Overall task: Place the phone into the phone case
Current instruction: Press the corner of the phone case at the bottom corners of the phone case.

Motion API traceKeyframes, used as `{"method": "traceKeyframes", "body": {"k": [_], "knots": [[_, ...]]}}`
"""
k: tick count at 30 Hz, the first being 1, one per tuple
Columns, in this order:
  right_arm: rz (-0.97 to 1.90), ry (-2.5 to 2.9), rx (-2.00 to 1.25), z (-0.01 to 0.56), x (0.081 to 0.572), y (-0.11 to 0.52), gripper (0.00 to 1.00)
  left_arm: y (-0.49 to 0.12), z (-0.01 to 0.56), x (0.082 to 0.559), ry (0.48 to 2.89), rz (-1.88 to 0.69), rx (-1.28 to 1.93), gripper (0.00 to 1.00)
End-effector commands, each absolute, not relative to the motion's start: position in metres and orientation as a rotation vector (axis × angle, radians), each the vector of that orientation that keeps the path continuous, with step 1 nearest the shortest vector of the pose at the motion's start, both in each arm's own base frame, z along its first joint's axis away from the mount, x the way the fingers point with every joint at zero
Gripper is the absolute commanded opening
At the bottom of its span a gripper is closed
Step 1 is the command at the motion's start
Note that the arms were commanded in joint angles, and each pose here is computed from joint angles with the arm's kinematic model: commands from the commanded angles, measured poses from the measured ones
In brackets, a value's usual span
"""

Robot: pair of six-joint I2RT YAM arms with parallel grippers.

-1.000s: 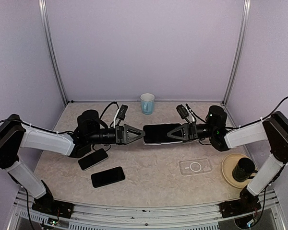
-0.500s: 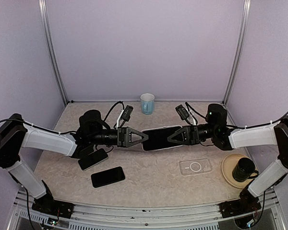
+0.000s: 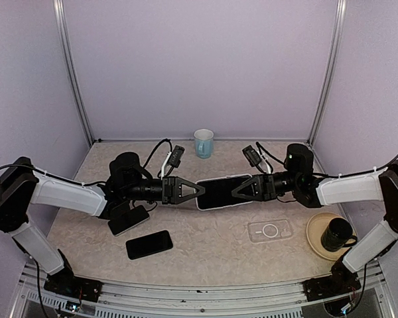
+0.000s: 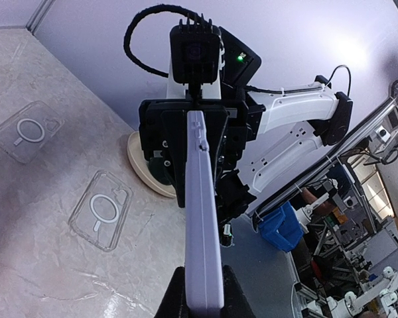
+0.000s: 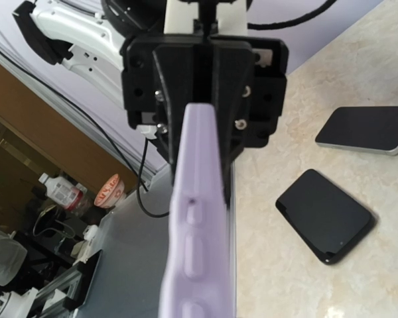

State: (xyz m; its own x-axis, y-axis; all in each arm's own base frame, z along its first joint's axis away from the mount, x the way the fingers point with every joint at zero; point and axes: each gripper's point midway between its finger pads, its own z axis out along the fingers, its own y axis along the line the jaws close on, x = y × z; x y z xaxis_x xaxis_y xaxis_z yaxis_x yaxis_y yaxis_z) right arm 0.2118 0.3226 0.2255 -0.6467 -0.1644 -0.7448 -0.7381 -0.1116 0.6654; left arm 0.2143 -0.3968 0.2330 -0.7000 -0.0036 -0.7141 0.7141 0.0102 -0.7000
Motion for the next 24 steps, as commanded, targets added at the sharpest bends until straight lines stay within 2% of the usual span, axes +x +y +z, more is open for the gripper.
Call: {"method": "traceKeyframes", "body": {"k": [1, 5, 10, 13, 16, 18, 21, 24], "knots": [[1.781, 1.635, -1.057, 0.244, 0.206, 0.323, 0.00, -0.401, 0.244, 0.210, 1.704, -1.763, 0.758, 0.00], [1.774, 1.643, -1.052, 0.241, 0.207, 0.323, 0.00, -0.401, 0.239, 0.215, 1.727, -1.726, 0.740, 0.00], [1.702, 1.714, -1.000, 0.234, 0.221, 0.327, 0.00, -0.398, 0.230, 0.233, 1.801, -1.520, 0.678, 0.00], [1.669, 1.744, -0.977, 0.232, 0.227, 0.327, 0.00, -0.396, 0.239, 0.232, 1.780, -1.491, 0.684, 0.00], [1.696, 1.709, -1.002, 0.238, 0.222, 0.327, 0.00, -0.397, 0.243, 0.228, 1.761, -1.516, 0.707, 0.22], [1.712, 1.685, -1.026, 0.242, 0.217, 0.326, 0.00, -0.397, 0.244, 0.225, 1.748, -1.539, 0.724, 0.32], [1.730, 1.662, -1.059, 0.245, 0.210, 0.324, 0.00, -0.397, 0.246, 0.220, 1.733, -1.585, 0.744, 0.39], [1.738, 1.640, -1.087, 0.247, 0.203, 0.321, 0.00, -0.396, 0.248, 0.217, 1.710, -1.624, 0.758, 0.40]]}}
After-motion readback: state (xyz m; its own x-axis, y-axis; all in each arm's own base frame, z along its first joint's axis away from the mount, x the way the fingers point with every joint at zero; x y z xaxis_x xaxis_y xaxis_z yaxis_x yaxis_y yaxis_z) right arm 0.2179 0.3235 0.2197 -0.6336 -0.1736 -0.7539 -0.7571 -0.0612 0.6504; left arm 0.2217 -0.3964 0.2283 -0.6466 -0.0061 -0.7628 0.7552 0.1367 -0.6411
